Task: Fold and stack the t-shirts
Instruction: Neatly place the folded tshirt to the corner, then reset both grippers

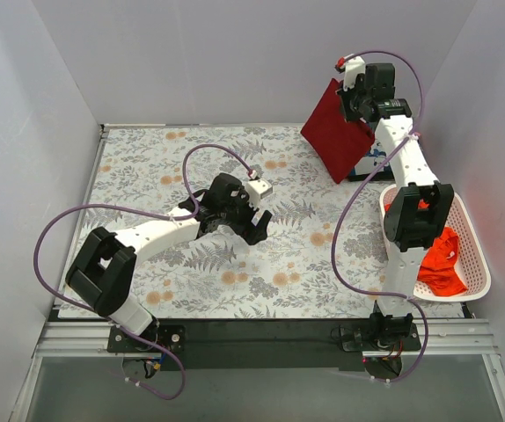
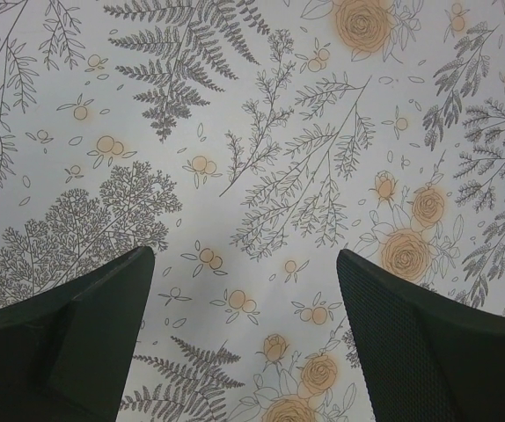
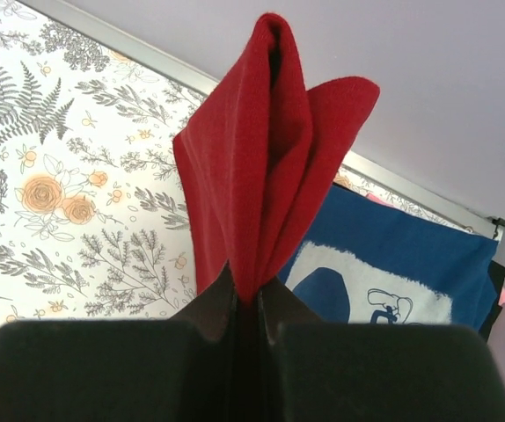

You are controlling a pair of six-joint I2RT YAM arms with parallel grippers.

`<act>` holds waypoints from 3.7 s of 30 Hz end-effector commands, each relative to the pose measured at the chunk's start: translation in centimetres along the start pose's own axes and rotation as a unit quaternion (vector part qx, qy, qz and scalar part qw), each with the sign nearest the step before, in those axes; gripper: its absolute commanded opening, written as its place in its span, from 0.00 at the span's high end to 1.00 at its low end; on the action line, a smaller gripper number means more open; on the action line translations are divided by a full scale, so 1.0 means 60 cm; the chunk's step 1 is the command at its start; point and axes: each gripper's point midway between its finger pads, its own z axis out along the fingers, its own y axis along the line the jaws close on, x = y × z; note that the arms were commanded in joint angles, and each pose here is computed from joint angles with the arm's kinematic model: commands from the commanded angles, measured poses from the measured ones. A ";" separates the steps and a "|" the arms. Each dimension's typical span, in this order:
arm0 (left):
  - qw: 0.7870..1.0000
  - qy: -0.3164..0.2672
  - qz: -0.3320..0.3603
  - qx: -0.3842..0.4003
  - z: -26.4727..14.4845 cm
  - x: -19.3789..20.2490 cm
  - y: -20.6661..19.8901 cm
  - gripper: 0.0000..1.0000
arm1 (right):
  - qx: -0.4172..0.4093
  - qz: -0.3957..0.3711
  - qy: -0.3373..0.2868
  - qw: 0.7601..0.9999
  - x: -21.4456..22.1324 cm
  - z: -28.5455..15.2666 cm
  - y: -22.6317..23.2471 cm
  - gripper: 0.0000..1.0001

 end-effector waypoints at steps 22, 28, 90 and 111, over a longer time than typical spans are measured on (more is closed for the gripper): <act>1.000 -0.021 0.014 0.001 -0.032 -0.013 -0.008 0.15 | 0.054 -0.010 -0.092 0.994 -0.139 -0.131 -0.051 0.99; 1.000 -0.018 0.020 0.004 -0.032 -0.011 -0.008 0.15 | 0.063 -0.001 -0.075 0.995 -0.111 -0.121 -0.077 0.99; 0.998 0.028 -0.053 -0.001 -0.056 -0.027 0.017 0.14 | 0.174 -0.038 -0.076 0.981 0.050 -0.086 -0.361 0.11; 0.955 -0.004 -0.266 -0.131 -0.195 -0.056 0.226 0.14 | -0.128 0.137 0.040 0.981 0.186 -0.259 0.051 0.02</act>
